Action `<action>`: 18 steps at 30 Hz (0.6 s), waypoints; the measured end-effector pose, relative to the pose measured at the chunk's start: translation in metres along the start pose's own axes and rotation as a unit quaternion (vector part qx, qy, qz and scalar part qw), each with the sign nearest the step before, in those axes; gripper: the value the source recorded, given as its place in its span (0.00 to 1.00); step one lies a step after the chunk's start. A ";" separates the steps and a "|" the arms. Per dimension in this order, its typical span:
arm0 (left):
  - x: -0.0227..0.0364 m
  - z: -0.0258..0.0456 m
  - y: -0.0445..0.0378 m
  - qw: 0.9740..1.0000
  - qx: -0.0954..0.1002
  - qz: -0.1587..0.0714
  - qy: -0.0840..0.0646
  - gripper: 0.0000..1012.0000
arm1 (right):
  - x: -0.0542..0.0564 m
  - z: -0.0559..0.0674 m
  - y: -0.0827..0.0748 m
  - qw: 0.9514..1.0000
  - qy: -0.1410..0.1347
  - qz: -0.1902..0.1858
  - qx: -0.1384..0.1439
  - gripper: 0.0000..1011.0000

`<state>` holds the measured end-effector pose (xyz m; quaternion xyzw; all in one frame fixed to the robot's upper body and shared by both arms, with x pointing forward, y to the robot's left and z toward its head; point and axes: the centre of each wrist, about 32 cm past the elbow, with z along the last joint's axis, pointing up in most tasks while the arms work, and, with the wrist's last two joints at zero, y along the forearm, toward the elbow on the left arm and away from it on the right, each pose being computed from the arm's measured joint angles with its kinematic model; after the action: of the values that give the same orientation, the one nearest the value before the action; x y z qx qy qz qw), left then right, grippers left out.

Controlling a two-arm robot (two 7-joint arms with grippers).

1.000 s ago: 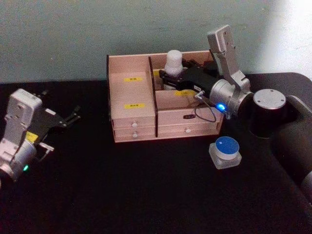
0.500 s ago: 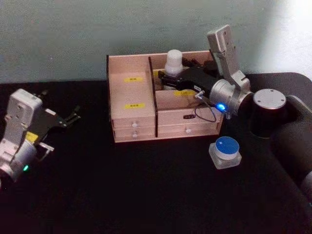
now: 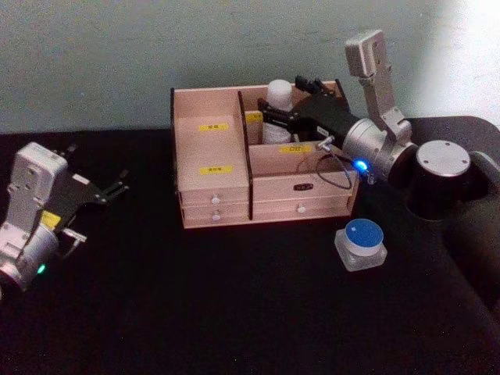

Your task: Pick up the facial cleanser and watermelon frost from the table and place them into the tiered storage box.

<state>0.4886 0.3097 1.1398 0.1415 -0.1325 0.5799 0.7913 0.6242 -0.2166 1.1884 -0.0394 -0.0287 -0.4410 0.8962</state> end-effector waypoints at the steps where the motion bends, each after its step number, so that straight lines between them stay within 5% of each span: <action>1: 0.0000 0.0000 0.0000 1.000 0.000 0.000 0.000 0.99 | 0.000 0.002 -0.002 1.000 0.000 -0.001 0.005 0.99; 10: 0.0000 0.0000 0.0000 1.000 0.000 0.000 0.000 0.99 | 0.000 0.014 -0.024 1.000 0.001 -0.006 0.029 0.99; 18: 0.0000 0.0000 0.0000 1.000 0.000 0.000 0.000 0.99 | 0.004 0.017 -0.071 1.000 -0.004 -0.005 0.027 0.99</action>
<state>0.4886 0.3097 1.1398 0.1415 -0.1324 0.5799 0.7913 0.5696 -0.2613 1.2093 -0.0166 -0.0444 -0.4443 0.8946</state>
